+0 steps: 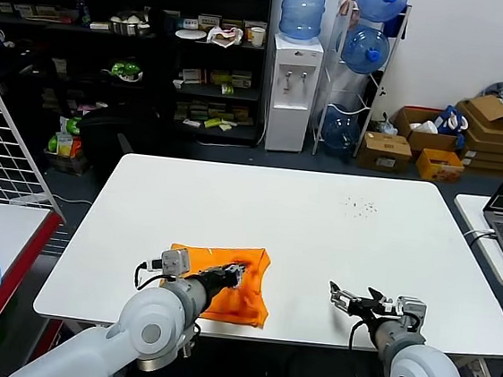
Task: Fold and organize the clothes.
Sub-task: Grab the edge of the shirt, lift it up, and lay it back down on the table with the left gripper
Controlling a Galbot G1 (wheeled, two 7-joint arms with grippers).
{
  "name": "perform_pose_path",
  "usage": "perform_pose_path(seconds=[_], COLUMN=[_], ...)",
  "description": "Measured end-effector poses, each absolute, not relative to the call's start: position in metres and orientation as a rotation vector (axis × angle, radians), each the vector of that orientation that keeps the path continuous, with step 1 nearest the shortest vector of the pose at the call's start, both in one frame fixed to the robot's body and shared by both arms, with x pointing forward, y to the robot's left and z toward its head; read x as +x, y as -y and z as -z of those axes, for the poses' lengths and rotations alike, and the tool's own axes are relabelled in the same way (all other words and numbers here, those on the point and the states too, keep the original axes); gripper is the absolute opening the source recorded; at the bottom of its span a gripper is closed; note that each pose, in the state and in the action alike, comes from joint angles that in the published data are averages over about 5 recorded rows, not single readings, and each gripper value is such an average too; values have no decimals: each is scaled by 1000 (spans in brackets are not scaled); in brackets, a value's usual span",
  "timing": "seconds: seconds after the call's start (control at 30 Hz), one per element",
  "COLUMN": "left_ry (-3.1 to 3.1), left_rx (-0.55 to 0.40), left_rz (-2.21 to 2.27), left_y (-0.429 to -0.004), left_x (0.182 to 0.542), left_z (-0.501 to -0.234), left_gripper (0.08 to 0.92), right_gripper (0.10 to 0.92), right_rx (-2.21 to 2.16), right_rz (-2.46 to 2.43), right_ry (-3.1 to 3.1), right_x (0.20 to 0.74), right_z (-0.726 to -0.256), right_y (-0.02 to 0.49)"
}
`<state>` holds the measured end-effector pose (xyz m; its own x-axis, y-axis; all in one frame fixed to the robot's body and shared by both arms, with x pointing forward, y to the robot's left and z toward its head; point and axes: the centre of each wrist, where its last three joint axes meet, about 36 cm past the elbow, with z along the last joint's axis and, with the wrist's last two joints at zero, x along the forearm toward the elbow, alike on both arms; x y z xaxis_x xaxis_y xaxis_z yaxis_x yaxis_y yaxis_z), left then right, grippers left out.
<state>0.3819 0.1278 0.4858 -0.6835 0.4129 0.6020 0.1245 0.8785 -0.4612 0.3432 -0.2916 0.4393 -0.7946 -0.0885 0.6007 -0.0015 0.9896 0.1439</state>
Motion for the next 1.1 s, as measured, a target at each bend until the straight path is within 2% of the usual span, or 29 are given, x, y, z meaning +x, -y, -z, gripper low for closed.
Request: perform_pose_path(seconds=[0.2, 0.4, 0.6, 0.83, 1.1], left_ry=[2340, 2401, 2403, 2358, 2310], left_rx=[-367, -322, -390, -503, -554], left_rz=[-482, -384, -278, -233, -210], left_y=[-154, -215, -268, -298, -313], left_x=[383, 389, 390, 392, 394], left_z=[-493, -479, -458, -441, -426], left_gripper=[568, 741, 894, 921, 921], right_gripper=[921, 921, 921, 921, 921], right_rx=[71, 79, 82, 74, 77], right_rz=[183, 193, 195, 191, 197], right_ry=[2488, 2489, 2489, 2489, 2489], right_x=[345, 346, 345, 342, 342], right_z=[-440, -438, -438, -439, -438], right_y=[292, 290, 289, 293, 291])
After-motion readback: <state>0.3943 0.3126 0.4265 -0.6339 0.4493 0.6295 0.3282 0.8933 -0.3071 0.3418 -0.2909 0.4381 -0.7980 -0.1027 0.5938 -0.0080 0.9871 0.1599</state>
